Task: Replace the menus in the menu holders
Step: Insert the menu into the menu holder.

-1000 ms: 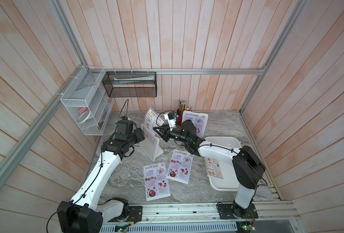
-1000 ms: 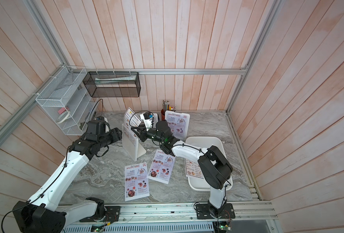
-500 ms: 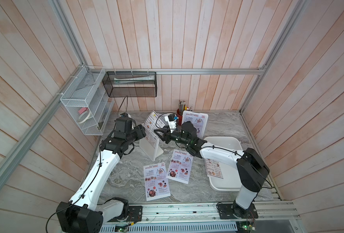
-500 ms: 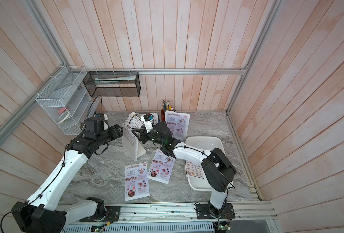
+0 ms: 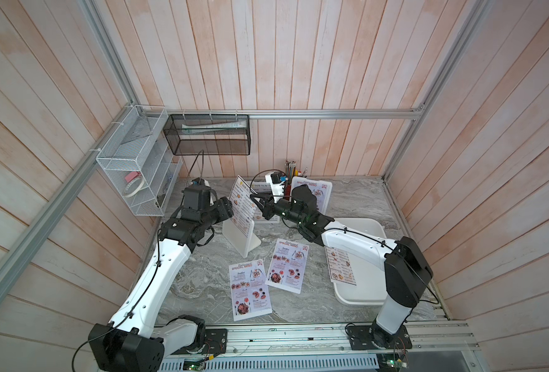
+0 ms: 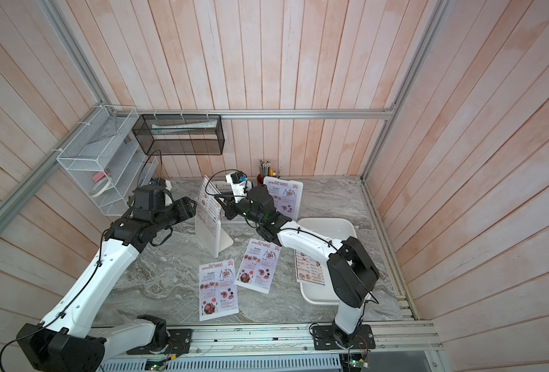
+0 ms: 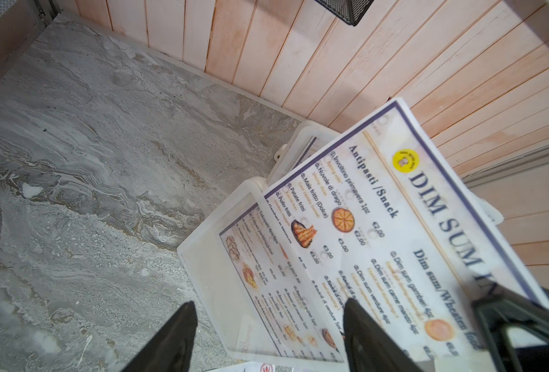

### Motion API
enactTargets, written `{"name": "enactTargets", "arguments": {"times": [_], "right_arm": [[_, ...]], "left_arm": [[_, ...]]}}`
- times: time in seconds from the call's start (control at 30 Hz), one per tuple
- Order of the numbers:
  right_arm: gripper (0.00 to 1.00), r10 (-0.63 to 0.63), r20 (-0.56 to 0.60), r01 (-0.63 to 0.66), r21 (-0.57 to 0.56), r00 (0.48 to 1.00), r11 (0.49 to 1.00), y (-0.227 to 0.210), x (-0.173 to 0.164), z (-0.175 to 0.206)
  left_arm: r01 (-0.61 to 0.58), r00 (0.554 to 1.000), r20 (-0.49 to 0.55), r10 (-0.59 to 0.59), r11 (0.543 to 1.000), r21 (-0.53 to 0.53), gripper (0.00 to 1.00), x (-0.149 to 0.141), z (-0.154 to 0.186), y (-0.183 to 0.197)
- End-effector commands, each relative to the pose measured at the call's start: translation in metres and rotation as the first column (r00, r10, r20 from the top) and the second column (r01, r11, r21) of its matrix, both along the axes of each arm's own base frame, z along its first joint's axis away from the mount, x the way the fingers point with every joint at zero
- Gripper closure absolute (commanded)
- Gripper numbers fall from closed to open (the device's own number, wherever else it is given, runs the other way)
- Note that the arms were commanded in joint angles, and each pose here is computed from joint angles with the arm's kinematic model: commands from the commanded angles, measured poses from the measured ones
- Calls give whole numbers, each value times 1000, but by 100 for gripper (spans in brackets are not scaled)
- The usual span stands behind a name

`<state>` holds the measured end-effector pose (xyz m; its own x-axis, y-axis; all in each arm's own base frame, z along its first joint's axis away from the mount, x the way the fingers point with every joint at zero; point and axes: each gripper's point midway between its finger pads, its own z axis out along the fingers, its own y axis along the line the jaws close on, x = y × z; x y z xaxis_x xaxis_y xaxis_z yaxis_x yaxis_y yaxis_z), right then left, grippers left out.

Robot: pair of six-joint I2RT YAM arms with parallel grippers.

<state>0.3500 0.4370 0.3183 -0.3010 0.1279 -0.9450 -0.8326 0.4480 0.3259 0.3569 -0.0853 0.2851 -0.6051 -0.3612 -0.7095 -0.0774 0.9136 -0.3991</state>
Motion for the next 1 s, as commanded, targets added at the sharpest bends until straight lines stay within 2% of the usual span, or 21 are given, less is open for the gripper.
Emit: {"name": "enactTargets", "arguments": {"times": [0.0, 0.33, 0.47, 0.63, 0.7, 0.97], "right_arm": [[88, 24, -14, -25, -29, 1000, 999, 9, -1, -11], [88, 72, -59, -76, -67, 996, 995, 27, -15, -39], [85, 76, -79, -82, -84, 994, 993, 29, -19, -48], [71, 38, -44, -41, -78, 998, 996, 16, -19, -29], [66, 29, -30, -31, -69, 999, 997, 8, -19, -18], [61, -69, -23, 68, -40, 997, 997, -37, -16, 9]], "left_arm": [[25, 998, 49, -25, 1000, -3, 25, 2, 21, -4], [54, 995, 82, -52, 998, -26, 20, 10, 36, -12], [78, 994, 80, -74, 996, -43, 16, 13, 33, -18], [114, 992, 51, -112, 992, -46, 9, 18, 23, -26], [130, 991, 36, -129, 991, -42, 0, 19, 18, -29], [162, 986, 34, -161, 986, -46, 0, 26, 10, -39]]}}
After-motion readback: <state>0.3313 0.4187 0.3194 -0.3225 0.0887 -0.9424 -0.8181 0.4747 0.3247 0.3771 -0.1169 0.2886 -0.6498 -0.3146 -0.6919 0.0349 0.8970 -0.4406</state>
